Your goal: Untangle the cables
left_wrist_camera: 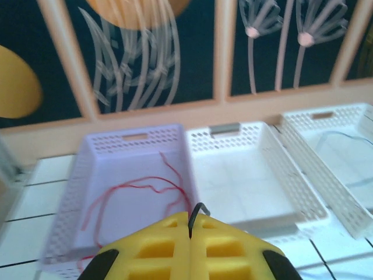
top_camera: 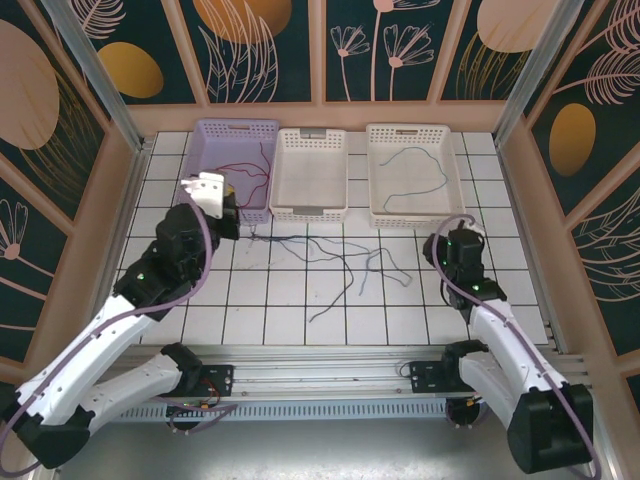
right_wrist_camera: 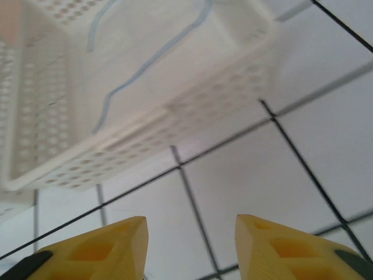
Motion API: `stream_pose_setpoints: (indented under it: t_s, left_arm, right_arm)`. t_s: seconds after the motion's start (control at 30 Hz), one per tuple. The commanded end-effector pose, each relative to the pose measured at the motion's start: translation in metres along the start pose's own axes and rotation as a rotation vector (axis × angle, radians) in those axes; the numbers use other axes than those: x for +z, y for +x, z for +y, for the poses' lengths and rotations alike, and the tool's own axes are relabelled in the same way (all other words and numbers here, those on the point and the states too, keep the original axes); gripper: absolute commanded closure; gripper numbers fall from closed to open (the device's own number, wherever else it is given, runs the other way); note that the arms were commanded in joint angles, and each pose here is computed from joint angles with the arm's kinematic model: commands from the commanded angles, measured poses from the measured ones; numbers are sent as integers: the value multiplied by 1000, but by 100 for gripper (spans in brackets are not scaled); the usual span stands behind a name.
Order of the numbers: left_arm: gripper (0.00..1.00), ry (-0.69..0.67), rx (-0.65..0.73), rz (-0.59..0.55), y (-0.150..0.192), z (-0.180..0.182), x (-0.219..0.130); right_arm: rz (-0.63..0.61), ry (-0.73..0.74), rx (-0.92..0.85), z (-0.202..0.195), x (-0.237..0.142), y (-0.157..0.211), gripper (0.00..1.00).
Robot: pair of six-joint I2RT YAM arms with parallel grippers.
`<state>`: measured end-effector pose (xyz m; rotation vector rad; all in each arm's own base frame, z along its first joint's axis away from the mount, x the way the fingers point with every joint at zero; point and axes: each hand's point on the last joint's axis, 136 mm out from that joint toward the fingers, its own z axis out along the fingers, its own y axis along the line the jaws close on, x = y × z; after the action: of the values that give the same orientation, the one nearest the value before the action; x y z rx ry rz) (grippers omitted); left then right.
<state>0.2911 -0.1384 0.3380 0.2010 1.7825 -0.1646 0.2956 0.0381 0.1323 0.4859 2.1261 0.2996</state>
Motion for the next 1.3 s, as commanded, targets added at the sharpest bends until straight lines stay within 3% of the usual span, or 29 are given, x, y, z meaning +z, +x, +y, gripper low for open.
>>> stream_pose_setpoints:
  t_s: [0.0,0.23,0.37,0.63,1.07,1.17,1.27]
  left_arm:
    - [100,162,-56,-42,-4,-31,6]
    - [100,265,-66,-79,8,-42,-5]
    - [100,324,-85,-134,8,-44,-22]
    - [100,340,-85,-122,16,-46,-23]
    - [100,382,-103,-106,18,-54,-24]
    - [100,394,-106,-97,19,-56,-23]
    - [100,394,-103,-90,20,-57,-22]
  right_arm:
    - [33,-157,-132,46,-4,3,53]
    - [130,-452,-445,151,-4,63,47]
    - [179,-436,-574,179,23,85,47]
    - [369,-236,-671,165,88,123,47]
    - [439,-212,-664,153,128,153,48]
    - [476,-225,-638,146,136,161,52]
    - [517,-242,-616,139,137,171,74]
